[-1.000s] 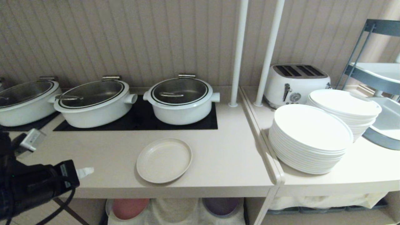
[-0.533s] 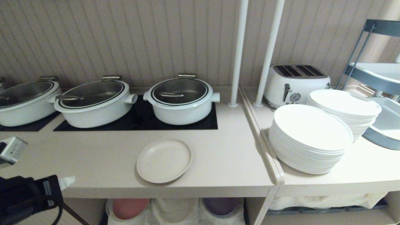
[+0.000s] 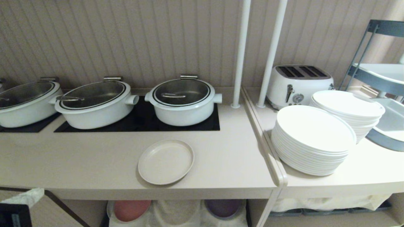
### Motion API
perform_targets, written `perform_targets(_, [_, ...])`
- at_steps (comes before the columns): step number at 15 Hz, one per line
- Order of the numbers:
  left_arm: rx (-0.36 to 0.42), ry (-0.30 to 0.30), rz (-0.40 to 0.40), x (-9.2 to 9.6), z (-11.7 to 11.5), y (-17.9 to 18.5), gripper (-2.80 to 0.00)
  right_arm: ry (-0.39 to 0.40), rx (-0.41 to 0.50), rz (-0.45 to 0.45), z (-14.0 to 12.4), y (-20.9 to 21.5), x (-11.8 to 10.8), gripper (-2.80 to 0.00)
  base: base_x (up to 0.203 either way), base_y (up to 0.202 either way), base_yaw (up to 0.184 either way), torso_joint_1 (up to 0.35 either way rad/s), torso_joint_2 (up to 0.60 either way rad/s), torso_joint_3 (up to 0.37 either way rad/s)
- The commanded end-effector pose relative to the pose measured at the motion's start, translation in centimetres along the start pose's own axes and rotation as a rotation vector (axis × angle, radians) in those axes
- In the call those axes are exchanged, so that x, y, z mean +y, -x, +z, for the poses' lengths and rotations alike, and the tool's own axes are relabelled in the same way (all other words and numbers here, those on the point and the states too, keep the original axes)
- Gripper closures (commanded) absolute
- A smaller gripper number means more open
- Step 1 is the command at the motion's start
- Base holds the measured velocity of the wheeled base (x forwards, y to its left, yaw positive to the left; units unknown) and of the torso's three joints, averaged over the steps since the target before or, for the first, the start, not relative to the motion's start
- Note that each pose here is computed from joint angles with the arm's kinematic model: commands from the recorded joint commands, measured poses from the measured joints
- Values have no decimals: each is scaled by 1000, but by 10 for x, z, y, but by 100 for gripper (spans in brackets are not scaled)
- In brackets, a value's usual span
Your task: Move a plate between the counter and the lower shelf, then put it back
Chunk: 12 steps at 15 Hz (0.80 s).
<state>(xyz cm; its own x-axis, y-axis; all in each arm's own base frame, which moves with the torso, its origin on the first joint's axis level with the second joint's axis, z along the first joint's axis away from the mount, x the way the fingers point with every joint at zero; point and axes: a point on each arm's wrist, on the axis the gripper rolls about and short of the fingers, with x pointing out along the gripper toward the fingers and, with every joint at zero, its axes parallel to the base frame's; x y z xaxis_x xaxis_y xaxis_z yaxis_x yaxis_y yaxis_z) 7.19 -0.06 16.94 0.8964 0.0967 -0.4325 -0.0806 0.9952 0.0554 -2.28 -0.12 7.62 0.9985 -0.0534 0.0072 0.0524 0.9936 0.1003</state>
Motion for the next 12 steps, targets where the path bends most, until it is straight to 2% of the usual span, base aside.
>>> perform_targets(1, [-80,-34,3,3,-13,17,0,-1,0,0,0,0,0,0,0,0,0,0,0,0])
perform_targets(4, [-140,-125,7,5,-49,29,0,-1,0,0,0,0,0,0,0,0,0,0,0,0])
perform_targets(6, [-167,-143,-23,4,-82,27,0,-1,0,0,0,0,0,0,0,0,0,0,0,0])
perform_targets(8, [-284,-125,-75,2,-98,27,0,-1,0,0,0,0,0,0,0,0,0,0,0,0])
perform_targets(10, [-390,-95,-130,2,-103,36,0,-1,0,0,0,0,0,0,0,0,0,0,0,0])
perform_targets(12, [-470,-84,-131,2,-110,43,0,-1,0,0,0,0,0,0,0,0,0,0,0,0])
